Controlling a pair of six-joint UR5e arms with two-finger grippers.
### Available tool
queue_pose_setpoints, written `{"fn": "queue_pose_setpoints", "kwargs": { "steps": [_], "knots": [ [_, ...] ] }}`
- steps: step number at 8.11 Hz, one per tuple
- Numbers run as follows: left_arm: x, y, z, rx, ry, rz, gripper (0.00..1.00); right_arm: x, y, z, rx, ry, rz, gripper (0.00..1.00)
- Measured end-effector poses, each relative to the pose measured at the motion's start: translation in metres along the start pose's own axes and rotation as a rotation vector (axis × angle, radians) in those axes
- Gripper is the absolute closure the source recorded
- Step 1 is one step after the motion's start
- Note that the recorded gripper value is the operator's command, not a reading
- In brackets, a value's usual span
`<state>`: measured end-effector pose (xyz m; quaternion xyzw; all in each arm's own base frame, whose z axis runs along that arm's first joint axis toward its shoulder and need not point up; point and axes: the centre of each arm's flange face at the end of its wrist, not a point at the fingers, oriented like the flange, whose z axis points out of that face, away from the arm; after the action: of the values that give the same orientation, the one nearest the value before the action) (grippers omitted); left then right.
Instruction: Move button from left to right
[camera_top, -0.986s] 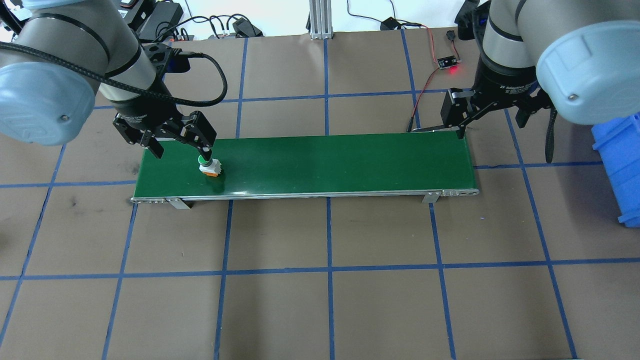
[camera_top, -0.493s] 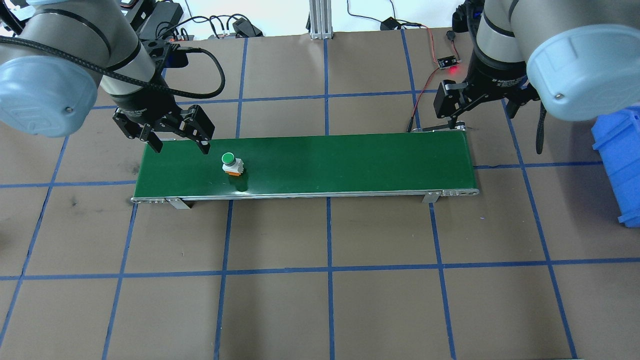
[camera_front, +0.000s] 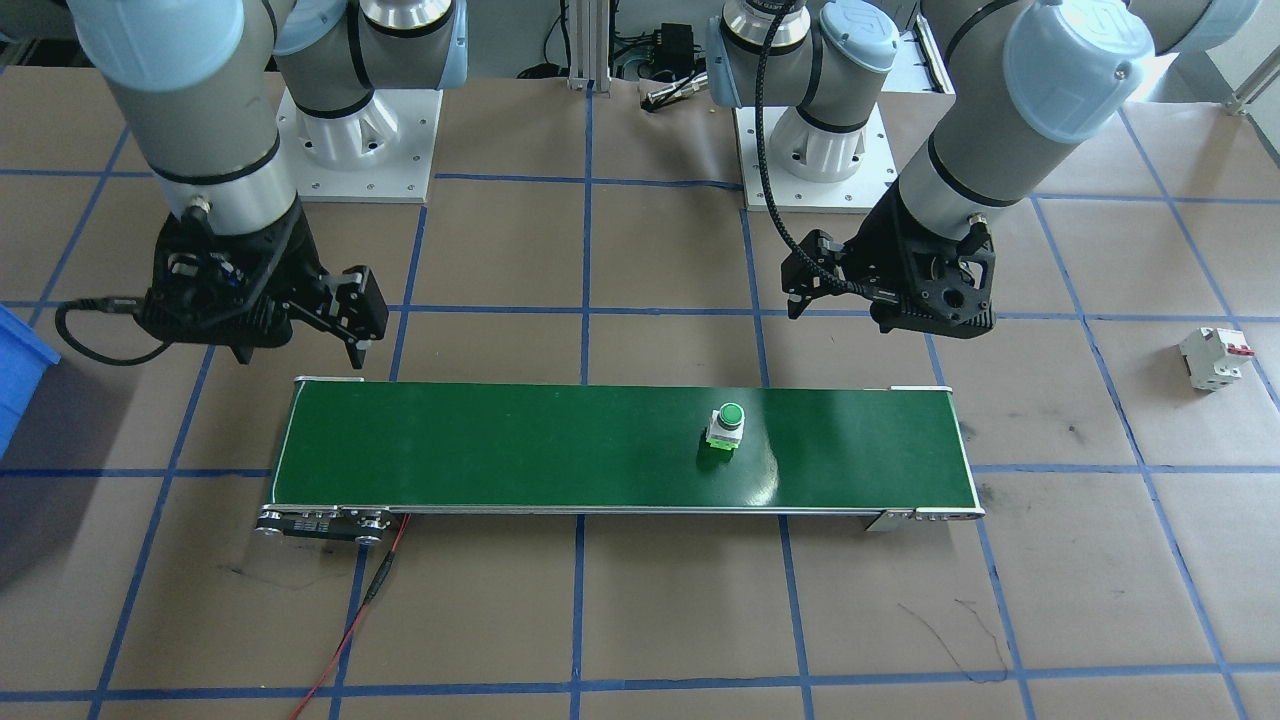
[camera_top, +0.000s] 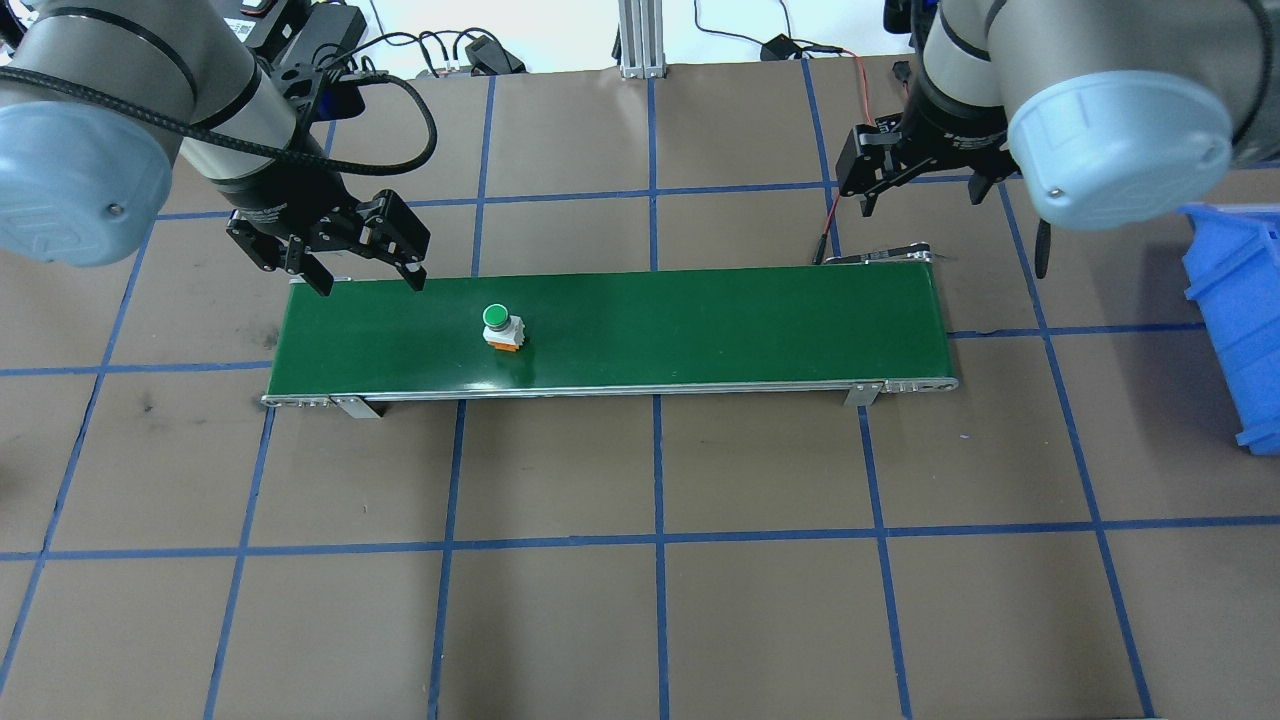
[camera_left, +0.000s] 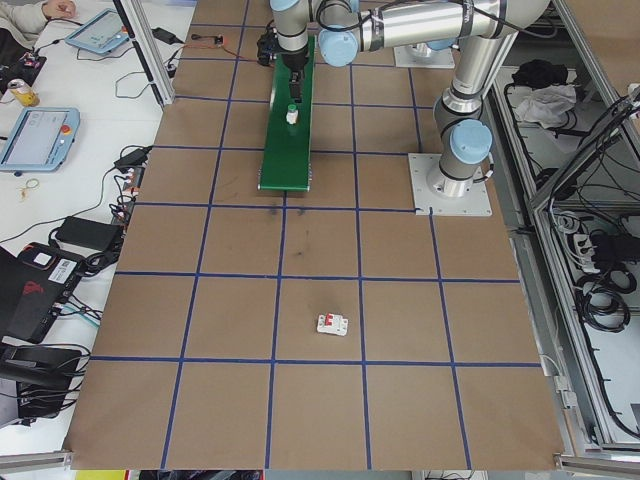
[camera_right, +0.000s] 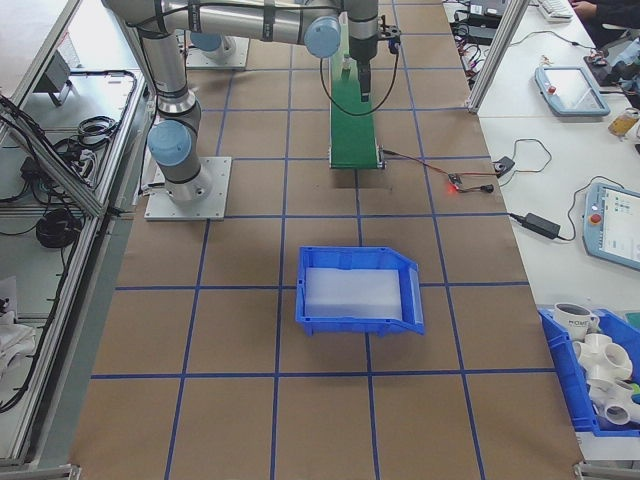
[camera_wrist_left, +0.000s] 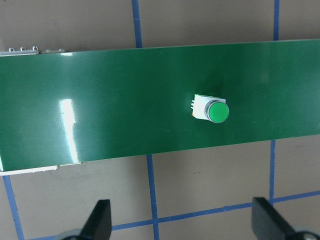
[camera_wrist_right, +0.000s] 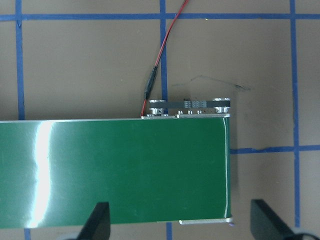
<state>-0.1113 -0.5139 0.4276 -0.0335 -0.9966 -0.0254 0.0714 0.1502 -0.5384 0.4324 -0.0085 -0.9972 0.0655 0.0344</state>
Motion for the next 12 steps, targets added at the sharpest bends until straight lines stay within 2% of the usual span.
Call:
{"fn": "queue_pose_setpoints", "kwargs": {
  "steps": [2,3,5,6,8,10,12],
  "knots": [
    [-0.004,-0.003,-0.011,0.033,-0.009,0.014,0.00,-0.006,-0.024,0.028,0.051,-0.029,0.076,0.00],
    [-0.003,-0.002,-0.015,0.041,-0.016,0.019,0.00,-0.007,-0.029,0.037,0.060,-0.032,0.091,0.00],
    [-0.004,-0.001,-0.014,0.036,-0.037,0.022,0.00,-0.008,-0.029,0.045,0.046,-0.031,0.097,0.00],
    [-0.007,0.001,-0.014,0.029,-0.075,0.024,0.00,-0.010,-0.025,0.055,0.022,-0.041,0.096,0.00],
    [-0.010,0.002,-0.011,0.014,-0.126,0.025,0.00,-0.019,-0.009,0.082,-0.053,-0.115,0.133,0.00],
    [-0.010,0.000,-0.009,0.011,-0.137,0.013,0.00,-0.023,0.001,0.091,-0.102,-0.143,0.174,0.00],
    [-0.009,-0.003,-0.008,0.019,-0.145,-0.015,0.00,-0.030,0.005,0.088,-0.118,-0.169,0.181,0.00]
  ]
}}
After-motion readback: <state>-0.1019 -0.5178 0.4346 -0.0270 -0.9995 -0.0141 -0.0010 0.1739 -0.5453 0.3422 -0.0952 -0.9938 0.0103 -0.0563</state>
